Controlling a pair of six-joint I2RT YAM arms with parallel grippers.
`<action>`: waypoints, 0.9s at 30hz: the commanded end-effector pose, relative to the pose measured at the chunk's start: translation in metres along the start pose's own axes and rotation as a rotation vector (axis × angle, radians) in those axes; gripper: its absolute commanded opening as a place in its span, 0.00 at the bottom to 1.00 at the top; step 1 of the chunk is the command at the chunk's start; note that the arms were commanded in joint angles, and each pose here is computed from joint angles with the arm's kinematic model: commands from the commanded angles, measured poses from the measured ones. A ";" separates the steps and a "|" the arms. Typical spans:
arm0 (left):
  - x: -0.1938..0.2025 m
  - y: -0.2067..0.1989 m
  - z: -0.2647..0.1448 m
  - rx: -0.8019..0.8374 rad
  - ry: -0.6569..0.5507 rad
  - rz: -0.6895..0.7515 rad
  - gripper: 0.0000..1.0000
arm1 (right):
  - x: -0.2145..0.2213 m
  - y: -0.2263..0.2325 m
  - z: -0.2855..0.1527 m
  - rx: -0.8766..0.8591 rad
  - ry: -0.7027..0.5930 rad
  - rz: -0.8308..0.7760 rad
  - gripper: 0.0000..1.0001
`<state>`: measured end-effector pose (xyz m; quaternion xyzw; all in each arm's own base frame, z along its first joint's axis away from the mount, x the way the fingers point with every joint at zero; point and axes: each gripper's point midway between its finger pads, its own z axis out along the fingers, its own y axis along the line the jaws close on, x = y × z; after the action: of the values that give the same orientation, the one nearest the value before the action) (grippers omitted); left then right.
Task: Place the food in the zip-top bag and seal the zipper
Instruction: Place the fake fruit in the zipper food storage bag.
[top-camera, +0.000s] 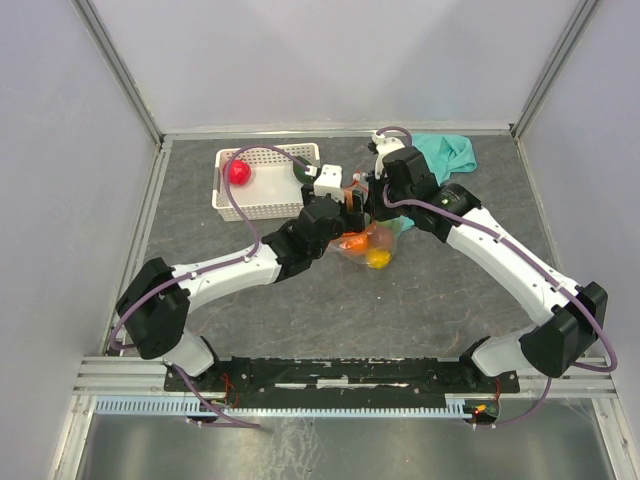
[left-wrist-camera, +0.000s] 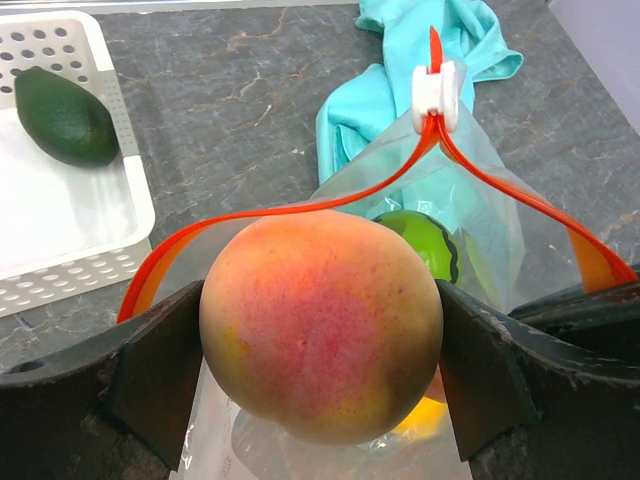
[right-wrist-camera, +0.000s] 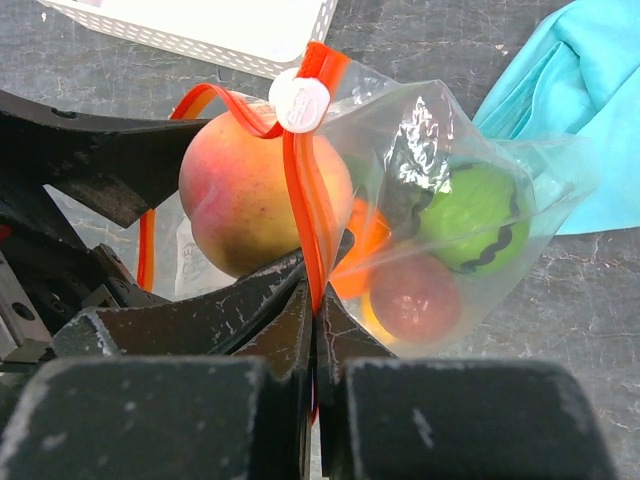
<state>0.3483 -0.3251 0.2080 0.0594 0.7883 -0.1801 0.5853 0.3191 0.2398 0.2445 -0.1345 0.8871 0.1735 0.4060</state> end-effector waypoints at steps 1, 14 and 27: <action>-0.034 -0.020 -0.006 0.070 -0.065 -0.083 0.87 | -0.024 0.006 -0.014 -0.021 -0.100 0.022 0.02; -0.029 -0.025 -0.025 0.140 -0.005 -0.067 1.00 | -0.024 0.004 -0.013 -0.009 -0.107 0.028 0.02; -0.041 -0.001 -0.079 0.105 0.119 -0.040 1.00 | -0.023 0.002 -0.014 0.000 -0.106 0.032 0.02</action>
<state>0.3059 -0.3105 0.2428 0.1058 0.8034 -0.2200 0.5432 0.3207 0.2366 0.2457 -0.1229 0.8863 0.1690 0.4134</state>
